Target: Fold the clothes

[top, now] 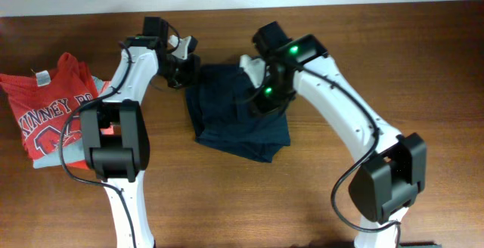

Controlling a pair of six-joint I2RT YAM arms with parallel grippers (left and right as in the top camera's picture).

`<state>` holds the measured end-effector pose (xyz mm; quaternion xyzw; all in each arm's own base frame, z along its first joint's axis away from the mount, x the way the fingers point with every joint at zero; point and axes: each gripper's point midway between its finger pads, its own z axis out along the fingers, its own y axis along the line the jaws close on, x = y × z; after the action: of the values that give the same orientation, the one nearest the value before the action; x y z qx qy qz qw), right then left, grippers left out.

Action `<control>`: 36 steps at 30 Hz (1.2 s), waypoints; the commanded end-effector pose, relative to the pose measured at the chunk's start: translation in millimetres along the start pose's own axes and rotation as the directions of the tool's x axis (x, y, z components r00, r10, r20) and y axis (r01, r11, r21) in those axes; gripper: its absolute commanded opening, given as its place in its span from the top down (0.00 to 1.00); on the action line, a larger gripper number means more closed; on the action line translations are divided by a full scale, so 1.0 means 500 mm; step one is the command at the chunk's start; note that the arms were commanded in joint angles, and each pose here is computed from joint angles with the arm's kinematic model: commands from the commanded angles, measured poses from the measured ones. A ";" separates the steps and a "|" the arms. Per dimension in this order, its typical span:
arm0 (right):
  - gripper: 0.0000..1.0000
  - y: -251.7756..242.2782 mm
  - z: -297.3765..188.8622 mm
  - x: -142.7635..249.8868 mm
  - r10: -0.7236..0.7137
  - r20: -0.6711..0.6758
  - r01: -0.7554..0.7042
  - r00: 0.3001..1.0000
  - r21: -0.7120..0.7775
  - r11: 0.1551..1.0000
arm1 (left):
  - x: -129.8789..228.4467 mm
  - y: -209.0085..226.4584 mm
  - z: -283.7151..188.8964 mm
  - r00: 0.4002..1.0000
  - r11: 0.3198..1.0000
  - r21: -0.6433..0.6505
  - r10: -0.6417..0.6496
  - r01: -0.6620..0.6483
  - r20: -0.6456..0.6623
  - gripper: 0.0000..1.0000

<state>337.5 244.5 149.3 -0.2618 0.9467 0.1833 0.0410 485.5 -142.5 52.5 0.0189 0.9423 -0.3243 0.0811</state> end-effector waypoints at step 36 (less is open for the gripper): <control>0.85 0.011 0.329 0.116 0.132 -0.318 -0.147 0.939 -0.024 0.989 | 0.039 0.100 -0.023 0.997 0.893 -0.444 0.054 -0.077 -0.063 0.89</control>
<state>300.4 295.1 10.5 -0.2302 0.9503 0.1894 -0.0899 466.2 -116.8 19.4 0.0397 0.9880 -0.1397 0.0533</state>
